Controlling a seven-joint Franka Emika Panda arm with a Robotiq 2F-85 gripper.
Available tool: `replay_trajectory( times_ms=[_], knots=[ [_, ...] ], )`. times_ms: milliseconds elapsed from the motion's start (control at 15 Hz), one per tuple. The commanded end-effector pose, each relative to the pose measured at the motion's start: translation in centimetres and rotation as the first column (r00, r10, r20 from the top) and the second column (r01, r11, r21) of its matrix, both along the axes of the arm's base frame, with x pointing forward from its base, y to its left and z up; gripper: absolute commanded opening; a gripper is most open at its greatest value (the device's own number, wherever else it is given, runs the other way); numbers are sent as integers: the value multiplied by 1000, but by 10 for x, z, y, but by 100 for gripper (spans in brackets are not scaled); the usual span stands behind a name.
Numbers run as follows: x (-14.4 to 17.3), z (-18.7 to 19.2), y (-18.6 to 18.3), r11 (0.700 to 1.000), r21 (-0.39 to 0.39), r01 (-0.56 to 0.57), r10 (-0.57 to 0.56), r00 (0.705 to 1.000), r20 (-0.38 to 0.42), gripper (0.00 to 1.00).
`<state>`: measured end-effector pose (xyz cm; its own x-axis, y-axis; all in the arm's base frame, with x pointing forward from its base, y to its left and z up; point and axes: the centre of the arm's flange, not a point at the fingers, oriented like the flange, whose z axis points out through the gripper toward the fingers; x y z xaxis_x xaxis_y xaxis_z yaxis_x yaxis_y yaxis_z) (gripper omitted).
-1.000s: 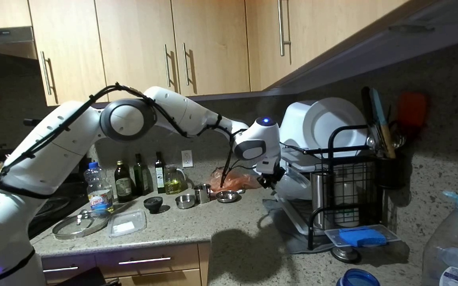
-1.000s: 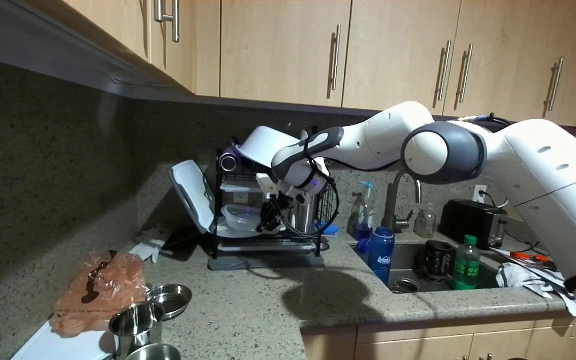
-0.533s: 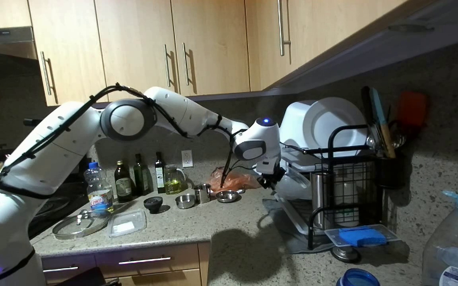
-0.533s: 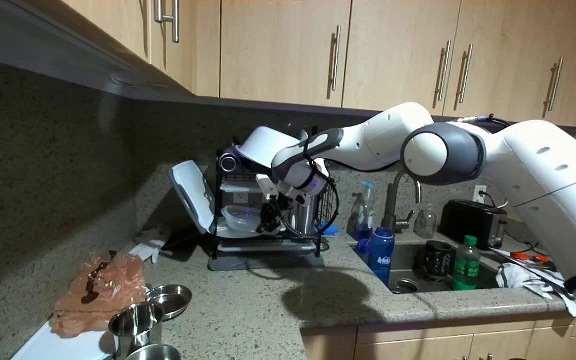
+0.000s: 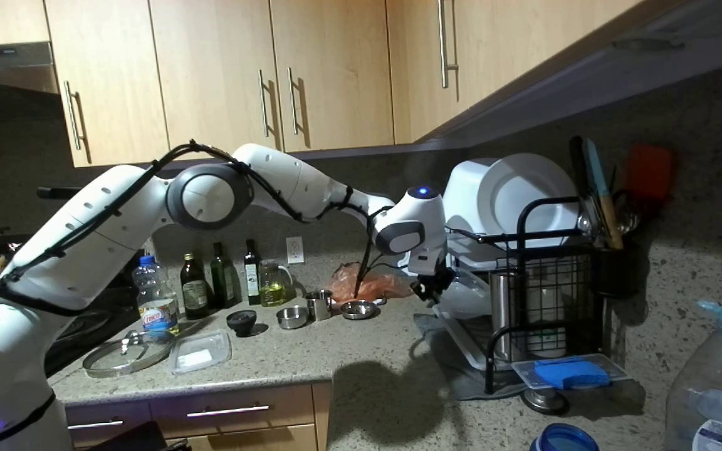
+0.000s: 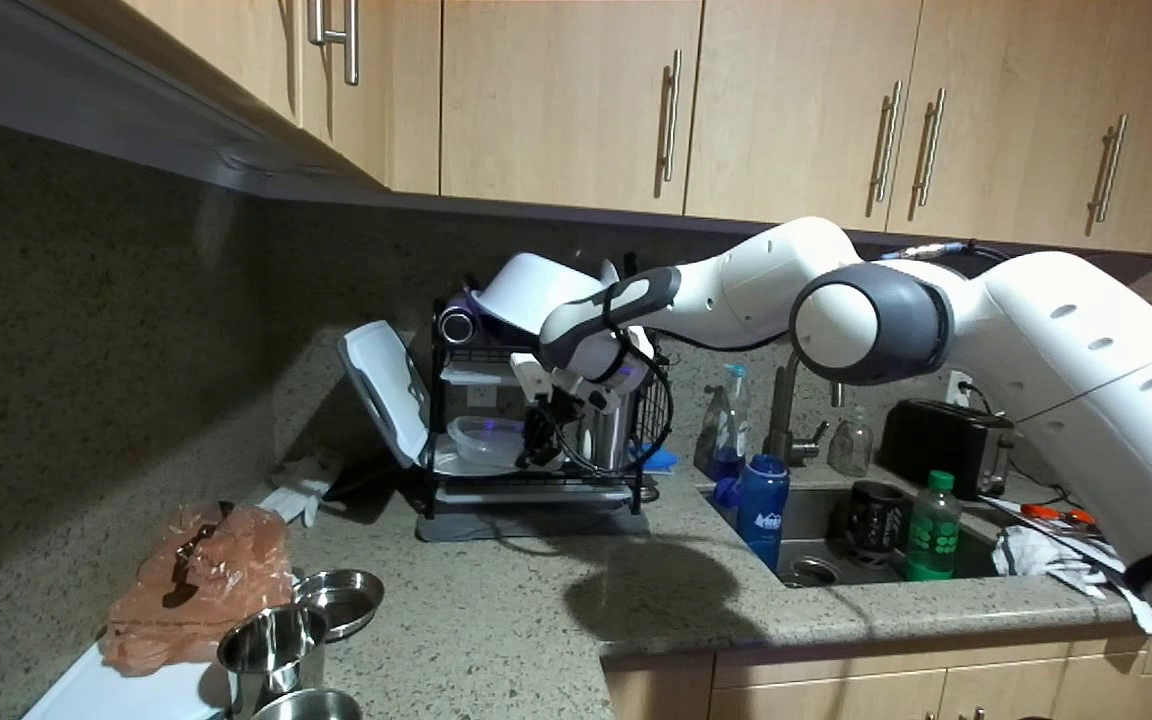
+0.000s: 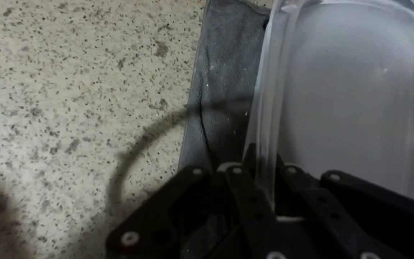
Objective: Put the container on the drying rack.
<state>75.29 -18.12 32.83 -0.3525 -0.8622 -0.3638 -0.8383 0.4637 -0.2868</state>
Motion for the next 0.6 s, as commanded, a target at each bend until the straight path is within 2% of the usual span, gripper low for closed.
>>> replay_trajectory(
  times_ms=[0, 533],
  knots=[
    [23, 12, 2, 999, -10, 43, -43, 998, -44, 1],
    [35, 23, 5, 996, -35, 79, -80, 996, -26, 1]
  ],
)
